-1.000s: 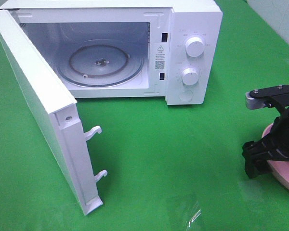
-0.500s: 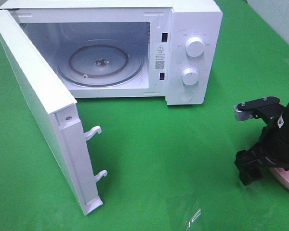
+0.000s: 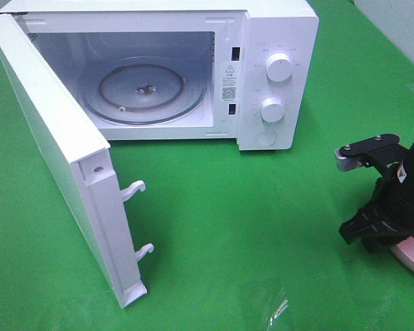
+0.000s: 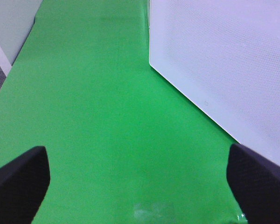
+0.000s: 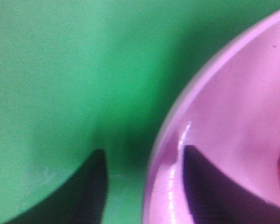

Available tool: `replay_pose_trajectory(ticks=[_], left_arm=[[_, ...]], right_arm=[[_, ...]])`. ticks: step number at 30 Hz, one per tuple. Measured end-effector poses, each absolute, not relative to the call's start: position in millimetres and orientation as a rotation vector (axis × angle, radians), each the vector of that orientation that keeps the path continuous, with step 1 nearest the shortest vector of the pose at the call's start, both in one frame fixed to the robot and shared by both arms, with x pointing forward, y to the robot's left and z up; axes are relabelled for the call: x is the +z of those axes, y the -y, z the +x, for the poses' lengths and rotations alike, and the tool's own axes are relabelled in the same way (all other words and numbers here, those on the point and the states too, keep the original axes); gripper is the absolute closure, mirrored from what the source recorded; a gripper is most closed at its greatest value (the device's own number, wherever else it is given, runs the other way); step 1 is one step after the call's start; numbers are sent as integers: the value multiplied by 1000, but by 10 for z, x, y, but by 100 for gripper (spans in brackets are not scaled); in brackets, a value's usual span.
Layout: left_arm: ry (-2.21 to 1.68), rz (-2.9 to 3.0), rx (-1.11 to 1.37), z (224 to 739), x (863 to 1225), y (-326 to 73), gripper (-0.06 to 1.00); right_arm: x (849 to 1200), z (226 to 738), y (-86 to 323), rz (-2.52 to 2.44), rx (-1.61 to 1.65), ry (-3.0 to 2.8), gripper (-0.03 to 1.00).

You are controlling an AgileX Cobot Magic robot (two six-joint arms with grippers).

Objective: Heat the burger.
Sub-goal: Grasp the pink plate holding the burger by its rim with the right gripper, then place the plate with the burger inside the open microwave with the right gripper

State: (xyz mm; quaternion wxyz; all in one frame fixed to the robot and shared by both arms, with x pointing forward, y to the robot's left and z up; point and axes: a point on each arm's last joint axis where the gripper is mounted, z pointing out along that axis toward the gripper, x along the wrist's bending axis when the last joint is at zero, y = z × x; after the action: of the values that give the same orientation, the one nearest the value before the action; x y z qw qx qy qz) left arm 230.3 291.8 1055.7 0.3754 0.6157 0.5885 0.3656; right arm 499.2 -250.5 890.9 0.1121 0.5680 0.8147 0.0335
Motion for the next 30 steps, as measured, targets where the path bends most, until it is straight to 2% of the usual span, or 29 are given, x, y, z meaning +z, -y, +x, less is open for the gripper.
replay_pose_trajectory(ticks=[1,4,6,8,25,30], left_arm=[[-1506,1576,936,2303,10557,-2918,0],[-1506,1576,936,2303,10557,-2918,0],[-1506,1576,936,2303,10557,-2918,0],[-1506,1576,936,2303,10557,-2918,0],[-1506,1576,936,2303,10557,-2918,0],[-1506,1576,936,2303,10557,-2918,0]], right_arm=[[8910,4994,2510,1671,95,-2382,68],[8911,4996,2513,1668,92,-2380,74],[8911,4996,2515,1683,92,-2369,91],[8909,4987,2520,1696,79,-2367,94],[8907,4933,2512,1679,-19,-2401,96],[9007,4868,2430,1648,-43,-2416,96]])
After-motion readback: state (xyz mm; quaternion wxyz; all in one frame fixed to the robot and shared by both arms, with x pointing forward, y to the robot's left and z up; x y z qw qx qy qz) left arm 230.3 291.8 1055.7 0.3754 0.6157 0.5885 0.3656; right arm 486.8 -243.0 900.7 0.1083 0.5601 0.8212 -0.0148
